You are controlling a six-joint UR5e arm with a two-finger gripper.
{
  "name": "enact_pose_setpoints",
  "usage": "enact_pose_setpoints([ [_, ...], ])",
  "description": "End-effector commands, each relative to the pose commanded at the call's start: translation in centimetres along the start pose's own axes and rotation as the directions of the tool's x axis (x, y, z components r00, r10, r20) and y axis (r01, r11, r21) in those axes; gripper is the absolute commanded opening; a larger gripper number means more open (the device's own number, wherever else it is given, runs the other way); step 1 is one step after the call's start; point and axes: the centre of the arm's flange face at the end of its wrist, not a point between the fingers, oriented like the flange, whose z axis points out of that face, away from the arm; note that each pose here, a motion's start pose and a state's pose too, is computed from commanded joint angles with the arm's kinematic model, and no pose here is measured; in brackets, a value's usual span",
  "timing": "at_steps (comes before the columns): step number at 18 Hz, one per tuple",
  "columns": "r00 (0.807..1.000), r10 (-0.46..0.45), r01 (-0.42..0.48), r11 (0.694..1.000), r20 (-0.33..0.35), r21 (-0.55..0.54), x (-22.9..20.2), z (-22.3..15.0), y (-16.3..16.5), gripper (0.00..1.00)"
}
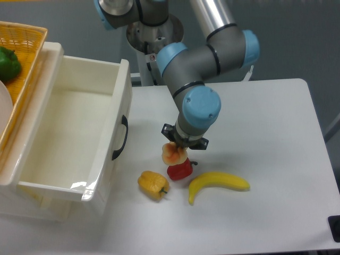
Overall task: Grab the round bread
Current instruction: 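Lift the gripped bread roll up off the table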
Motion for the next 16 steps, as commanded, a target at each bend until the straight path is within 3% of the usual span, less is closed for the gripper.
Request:
enact_pose_setpoints([
  [10, 0.997, -0.052, 0.063, 0.979, -0.062, 0.195, 0.3, -6.8, 1.2, 0.04],
  [14, 0.989, -0.104, 0.129, 0.955, -0.106, 0.268, 1.0, -8.9, 1.8, 0.05],
  [16, 0.976, -0.17, 0.204, 0.936, -0.139, 0.286, 1.6, -9.7, 1.8, 0.05],
])
